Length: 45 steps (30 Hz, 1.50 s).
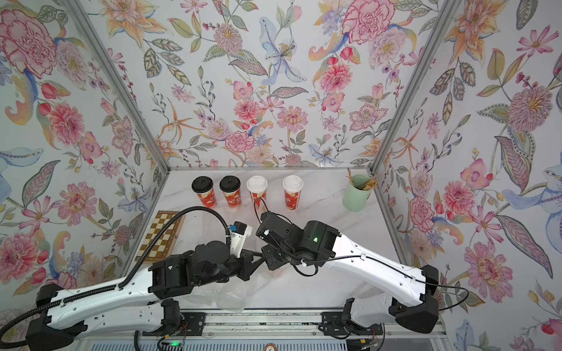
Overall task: Pack milk tea into plastic carrier bags
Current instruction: Place the straw in the plastic carrier bag, then pick up the plastic carrier bag from the center of the board.
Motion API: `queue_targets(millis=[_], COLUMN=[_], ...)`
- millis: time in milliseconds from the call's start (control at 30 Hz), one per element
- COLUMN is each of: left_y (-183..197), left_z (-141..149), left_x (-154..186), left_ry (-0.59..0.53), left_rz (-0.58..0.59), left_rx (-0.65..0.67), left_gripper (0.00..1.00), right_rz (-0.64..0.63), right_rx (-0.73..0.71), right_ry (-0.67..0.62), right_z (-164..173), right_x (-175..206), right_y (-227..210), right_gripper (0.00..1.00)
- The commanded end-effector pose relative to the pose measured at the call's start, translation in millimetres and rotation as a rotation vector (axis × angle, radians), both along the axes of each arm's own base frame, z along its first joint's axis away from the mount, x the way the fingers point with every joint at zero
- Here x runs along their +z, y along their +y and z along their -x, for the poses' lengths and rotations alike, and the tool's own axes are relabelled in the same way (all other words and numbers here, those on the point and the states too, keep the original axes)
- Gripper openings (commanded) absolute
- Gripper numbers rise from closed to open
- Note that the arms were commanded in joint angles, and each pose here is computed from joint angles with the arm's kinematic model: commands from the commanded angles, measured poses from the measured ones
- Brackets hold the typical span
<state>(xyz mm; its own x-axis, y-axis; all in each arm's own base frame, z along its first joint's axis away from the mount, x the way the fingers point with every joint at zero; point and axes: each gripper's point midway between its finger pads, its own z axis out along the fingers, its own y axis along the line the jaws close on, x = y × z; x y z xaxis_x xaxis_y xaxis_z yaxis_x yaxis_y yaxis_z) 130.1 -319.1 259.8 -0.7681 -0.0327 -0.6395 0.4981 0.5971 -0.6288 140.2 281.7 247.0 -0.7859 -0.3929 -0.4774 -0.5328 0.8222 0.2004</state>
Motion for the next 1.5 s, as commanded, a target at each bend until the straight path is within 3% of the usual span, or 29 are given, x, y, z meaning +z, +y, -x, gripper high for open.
queue_targets(millis=[0,267,333,433,600,733,800,967,1200,1333,1467], left_y=[-5,-4,-4,-4,-2,2,4,14,36,39,29], left_z=[7,7,7,7,5,3,1,-11,-43,-60,-69], left_x=[2,-1,-4,-5,-3,2,6,22,48,54,48], left_ry=[0.001,0.007,0.009,0.011,0.004,-0.008,-0.017,-0.076,-0.170,-0.192,-0.167], left_rz=[0.026,0.026,0.023,0.021,0.022,0.029,0.030,-0.008,-0.120,-0.190,-0.223], left_rx=[-0.031,-0.027,-0.026,-0.023,-0.011,0.007,0.017,0.072,0.207,0.239,0.202], left_gripper=[0.00,0.00,0.00,0.00,0.01,0.11,0.21,0.35,0.57,0.69,0.73], right_rz=[-0.084,-0.159,-0.163,-0.210,-0.262,-0.267,-0.280,-0.250,-0.165,-0.151,-0.145], right_rx=[-0.096,-0.169,-0.168,-0.147,-0.151,-0.152,-0.150,-0.179,-0.258,-0.282,-0.263], right_ry=[-0.052,-0.036,-0.036,-0.050,-0.083,-0.113,-0.126,-0.163,-0.189,-0.131,-0.046], right_z=[-12,-12,-12,-10,-10,-9,-10,-22,-48,-59,-62], right_x=[4,-30,-30,-11,20,35,41,57,70,60,43], right_y=[4,4,4,7,-2,-12,-14,-32,-72,-86,-83], right_gripper=[0.06,0.09,0.17,0.36,0.40,0.38,0.37,0.42,0.57,0.67,0.72])
